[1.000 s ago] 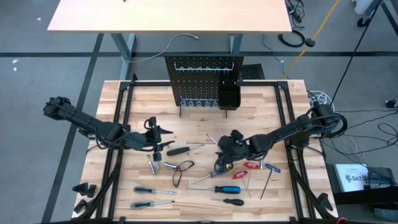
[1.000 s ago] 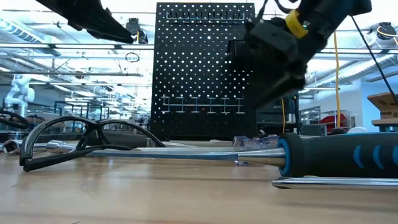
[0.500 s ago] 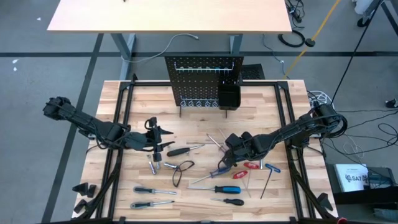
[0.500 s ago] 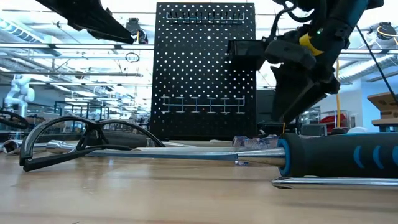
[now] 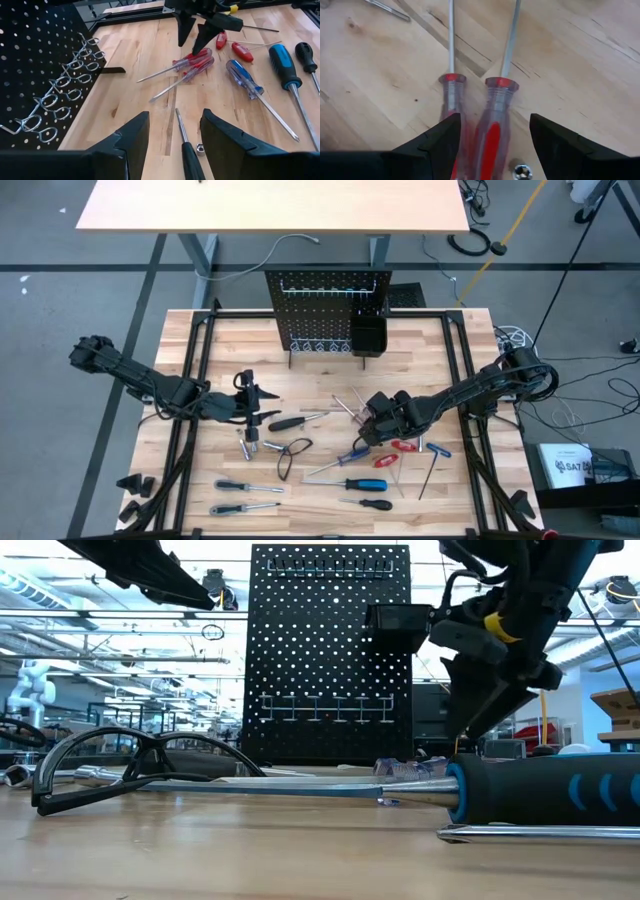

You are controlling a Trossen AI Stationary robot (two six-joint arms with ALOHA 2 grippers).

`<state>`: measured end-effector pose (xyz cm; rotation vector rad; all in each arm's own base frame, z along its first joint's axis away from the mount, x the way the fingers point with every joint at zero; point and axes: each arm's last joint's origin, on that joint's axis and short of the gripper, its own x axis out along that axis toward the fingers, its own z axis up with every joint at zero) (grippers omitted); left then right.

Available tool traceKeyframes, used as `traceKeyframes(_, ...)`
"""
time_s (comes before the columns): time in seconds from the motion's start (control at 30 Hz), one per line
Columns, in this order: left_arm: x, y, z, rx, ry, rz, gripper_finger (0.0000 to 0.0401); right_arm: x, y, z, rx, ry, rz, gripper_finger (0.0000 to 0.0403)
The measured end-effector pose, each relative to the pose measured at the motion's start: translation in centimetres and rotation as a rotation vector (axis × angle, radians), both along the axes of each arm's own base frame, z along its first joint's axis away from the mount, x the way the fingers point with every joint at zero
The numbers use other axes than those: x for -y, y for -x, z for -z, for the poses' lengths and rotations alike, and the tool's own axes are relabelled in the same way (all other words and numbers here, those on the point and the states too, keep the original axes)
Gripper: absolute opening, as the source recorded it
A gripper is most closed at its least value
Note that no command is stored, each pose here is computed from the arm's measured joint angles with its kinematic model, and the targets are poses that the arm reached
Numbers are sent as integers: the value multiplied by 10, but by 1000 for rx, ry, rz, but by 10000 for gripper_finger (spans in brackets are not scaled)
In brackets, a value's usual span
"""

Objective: Hang tools onto peg board
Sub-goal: Hang the bottom right black screwdriver on the peg board

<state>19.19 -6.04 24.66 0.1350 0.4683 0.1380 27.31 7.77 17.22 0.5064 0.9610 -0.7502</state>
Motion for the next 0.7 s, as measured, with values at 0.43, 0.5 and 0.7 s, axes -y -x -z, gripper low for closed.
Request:
traceKeyframes(0.43,0,1,5,-9,6,-5,177,-7,5,0,-10,55,-16,228)
traceKeyframes(0.5,-1,3,12,-29,6,-10,177,-11,6,0,-9,58,-32,228)
traceKeyframes(0.7,-3,7,30,-60,50,-43,177,-27,13,1,1,17,-33,228)
